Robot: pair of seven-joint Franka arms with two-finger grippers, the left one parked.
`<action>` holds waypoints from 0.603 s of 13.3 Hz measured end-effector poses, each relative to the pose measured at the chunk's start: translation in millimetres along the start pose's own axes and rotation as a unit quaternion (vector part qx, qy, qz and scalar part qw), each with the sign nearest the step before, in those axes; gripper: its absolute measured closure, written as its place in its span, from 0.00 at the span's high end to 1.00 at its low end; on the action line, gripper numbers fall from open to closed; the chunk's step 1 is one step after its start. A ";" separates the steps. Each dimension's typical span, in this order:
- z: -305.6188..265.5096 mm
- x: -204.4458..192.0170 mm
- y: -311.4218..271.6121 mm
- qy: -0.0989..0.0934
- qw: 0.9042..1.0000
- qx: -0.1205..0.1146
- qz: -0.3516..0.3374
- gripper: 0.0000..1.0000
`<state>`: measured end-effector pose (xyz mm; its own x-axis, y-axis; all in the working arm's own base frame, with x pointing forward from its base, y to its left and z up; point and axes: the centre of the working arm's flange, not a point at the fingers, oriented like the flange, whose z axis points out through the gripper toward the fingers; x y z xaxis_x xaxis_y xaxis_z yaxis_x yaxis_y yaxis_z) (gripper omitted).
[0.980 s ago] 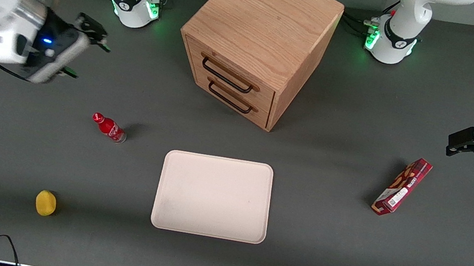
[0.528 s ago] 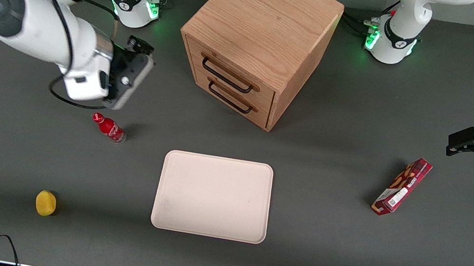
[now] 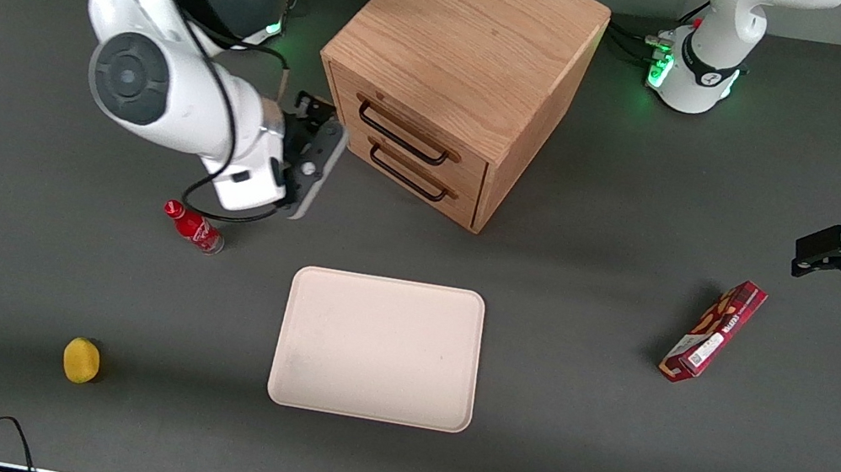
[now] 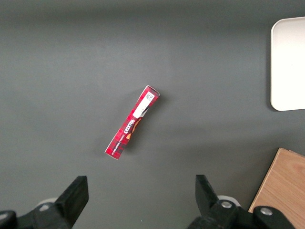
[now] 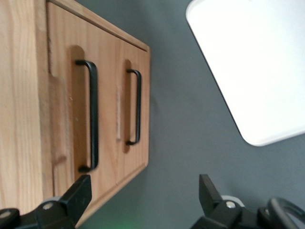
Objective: Open upper drawer
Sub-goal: 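Move the right gripper toward the upper drawer's black handle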
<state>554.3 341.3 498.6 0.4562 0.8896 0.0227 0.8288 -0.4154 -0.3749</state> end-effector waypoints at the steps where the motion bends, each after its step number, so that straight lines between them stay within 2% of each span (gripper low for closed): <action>1: 10.0 12.2 -5.8 0.008 1.000 0.003 -0.001 1.00; 3: 30.5 32.3 -14.4 0.016 1.000 0.009 -0.005 1.00; 8: 61.0 47.9 -13.1 0.009 1.000 0.019 -0.008 1.00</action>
<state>545.5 400.9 448.1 0.4487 0.8925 0.0461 0.8235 -0.3929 -0.4093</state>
